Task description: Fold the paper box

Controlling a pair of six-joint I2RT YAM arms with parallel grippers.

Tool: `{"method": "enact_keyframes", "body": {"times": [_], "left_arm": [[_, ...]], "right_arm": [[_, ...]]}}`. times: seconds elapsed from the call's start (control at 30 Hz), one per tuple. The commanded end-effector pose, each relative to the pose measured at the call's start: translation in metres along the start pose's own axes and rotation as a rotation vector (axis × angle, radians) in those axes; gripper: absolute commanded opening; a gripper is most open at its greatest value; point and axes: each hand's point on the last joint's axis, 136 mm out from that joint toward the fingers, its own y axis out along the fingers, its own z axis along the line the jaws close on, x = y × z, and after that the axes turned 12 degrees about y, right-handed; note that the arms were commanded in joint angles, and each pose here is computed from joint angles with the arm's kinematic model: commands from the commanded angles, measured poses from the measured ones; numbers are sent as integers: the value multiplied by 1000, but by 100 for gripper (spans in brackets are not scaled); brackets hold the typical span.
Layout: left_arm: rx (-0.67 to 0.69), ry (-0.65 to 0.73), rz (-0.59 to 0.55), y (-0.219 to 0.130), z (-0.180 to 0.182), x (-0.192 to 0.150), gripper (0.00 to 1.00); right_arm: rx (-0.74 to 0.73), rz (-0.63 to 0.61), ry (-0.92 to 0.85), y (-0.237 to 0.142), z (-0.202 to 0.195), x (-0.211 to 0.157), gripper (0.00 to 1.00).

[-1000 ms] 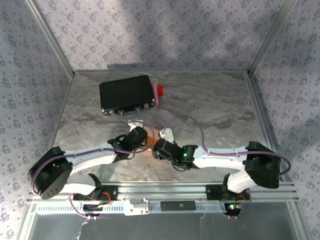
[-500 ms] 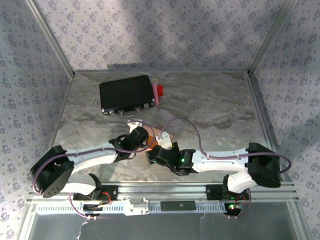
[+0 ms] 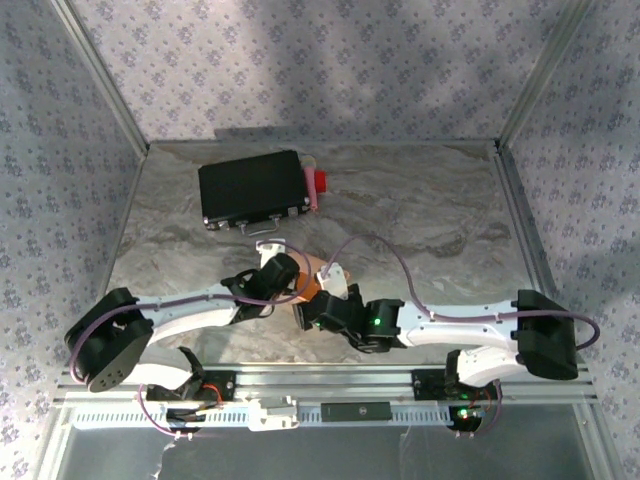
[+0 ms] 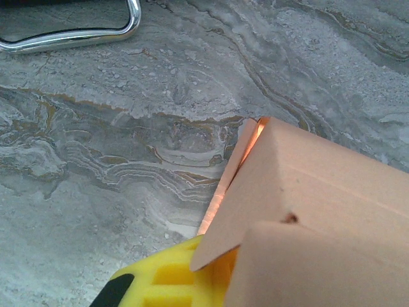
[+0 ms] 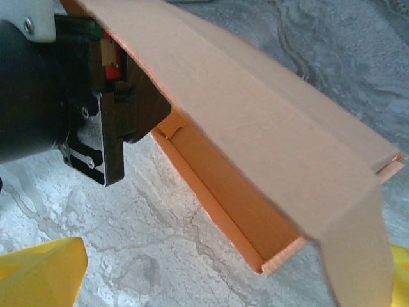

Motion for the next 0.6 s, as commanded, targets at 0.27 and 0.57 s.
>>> {"method": "enact_keyframes", "body": {"times": [0.27, 0.57], "left_arm": [[46, -63, -59, -1, -3, 24, 7], [118, -92, -94, -2, 6, 34, 7]], "right_arm": [[-23, -69, -86, -5, -15, -9, 99], [88, -101, -30, -33, -23, 19, 94]]}}
